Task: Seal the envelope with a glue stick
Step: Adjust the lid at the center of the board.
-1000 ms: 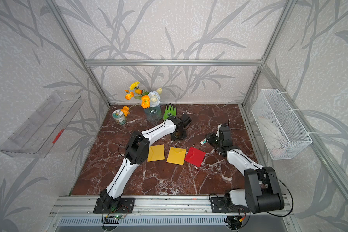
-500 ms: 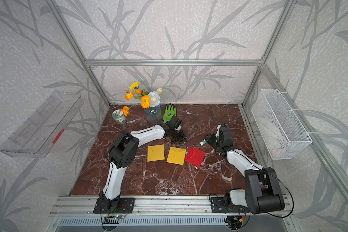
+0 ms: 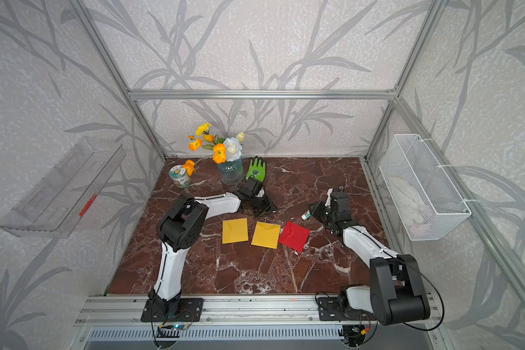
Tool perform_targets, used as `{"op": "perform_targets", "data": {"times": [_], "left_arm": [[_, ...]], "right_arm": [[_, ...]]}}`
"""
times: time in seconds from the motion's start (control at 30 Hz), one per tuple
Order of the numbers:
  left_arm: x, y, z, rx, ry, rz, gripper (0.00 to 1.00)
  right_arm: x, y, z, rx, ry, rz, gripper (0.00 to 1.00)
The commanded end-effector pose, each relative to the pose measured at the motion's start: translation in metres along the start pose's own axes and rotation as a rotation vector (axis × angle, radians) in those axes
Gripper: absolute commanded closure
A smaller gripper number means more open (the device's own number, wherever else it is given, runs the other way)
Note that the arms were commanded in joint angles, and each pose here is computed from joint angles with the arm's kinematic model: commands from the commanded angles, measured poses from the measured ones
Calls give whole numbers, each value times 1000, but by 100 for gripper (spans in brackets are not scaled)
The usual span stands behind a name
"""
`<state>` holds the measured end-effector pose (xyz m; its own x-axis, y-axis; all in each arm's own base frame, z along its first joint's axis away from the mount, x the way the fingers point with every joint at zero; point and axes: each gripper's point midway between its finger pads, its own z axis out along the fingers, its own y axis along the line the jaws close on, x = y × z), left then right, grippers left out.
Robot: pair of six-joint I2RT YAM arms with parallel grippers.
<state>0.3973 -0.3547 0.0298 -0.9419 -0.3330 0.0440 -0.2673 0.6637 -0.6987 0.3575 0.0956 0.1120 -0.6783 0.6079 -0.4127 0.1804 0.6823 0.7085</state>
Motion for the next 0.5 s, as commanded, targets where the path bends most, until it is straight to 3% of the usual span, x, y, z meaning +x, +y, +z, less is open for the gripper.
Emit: {"op": "perform_targets", "data": {"times": [0.0,0.27,0.47], "left_arm": [[10,37,-2,-145,30,-49,65],[18,59,-9,-243,52,-56,59],[19,53,-17,-248,54,-24,53]], "right_arm": [[-6,7,-6,-14,-23,-1,100],[-2,0,-3,-6,-18,10,100],[-2,6,-3,-31,-15,-16,100]]}}
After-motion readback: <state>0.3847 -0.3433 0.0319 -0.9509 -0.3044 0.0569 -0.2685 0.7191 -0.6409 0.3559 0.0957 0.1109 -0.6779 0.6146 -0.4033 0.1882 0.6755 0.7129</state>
